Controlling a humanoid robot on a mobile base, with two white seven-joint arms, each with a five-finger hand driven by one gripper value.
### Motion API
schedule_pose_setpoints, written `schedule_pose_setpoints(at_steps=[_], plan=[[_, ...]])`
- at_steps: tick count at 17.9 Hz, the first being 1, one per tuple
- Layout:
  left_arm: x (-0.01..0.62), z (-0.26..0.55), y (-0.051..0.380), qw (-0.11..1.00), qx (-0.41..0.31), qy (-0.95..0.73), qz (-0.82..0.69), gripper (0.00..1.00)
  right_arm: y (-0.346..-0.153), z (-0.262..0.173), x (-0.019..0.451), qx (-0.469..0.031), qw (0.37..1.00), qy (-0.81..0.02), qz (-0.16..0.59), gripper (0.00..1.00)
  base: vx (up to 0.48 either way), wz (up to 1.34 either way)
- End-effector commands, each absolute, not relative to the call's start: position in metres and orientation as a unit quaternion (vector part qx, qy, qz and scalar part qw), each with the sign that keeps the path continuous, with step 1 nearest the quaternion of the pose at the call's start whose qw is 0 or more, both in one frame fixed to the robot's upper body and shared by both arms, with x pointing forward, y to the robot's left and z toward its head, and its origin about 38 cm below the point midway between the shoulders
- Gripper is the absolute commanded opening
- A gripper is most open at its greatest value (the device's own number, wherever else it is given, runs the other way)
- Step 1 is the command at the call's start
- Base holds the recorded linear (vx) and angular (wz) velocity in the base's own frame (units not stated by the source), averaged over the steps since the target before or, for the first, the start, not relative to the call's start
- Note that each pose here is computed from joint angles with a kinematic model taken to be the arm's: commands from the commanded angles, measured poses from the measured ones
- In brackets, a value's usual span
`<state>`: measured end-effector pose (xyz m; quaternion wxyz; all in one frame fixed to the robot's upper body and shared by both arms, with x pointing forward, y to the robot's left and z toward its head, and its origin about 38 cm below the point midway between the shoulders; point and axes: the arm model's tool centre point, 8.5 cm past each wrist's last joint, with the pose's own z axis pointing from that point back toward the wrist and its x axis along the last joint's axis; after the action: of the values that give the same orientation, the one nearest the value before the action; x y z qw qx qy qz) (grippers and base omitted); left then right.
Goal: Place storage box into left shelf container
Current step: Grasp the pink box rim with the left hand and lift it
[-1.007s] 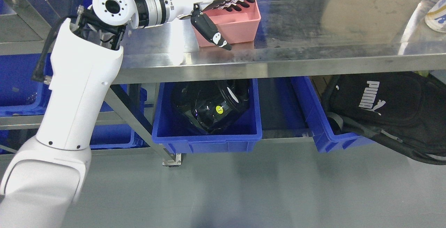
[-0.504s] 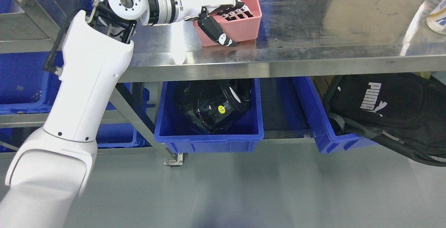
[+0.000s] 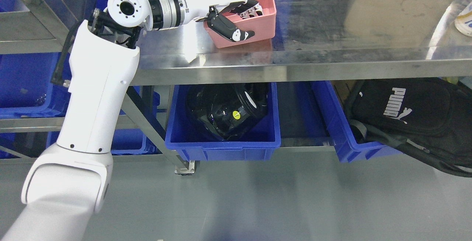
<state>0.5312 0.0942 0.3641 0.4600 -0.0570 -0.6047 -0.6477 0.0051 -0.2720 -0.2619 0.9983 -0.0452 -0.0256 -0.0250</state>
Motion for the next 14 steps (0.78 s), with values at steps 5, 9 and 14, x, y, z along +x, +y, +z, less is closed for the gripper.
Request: schedule_pose_setpoints(at_steps=[5,9,14], plan=[[0.523,0.348,0.154,0.424,-0.305,-0.751,-0.405,0.0,-0.284,-0.261,0.013,-0.054,0.997,-0.037,-0.035,1.0,0.004,0.03],[0.509,0.371,0.157,0.346,-0.365,-0.789,-0.352,0.0,-0.284,-0.261,0.013,-0.054,0.997,-0.037,-0.035,1.0,0.019,0.08],[0.502,0.365,0.166,0.296,-0.405,-0.812,-0.297,0.0,-0.284,-0.261,0.013,-0.054,0.997,-0.037,-0.035,1.0,0.015,-0.02]])
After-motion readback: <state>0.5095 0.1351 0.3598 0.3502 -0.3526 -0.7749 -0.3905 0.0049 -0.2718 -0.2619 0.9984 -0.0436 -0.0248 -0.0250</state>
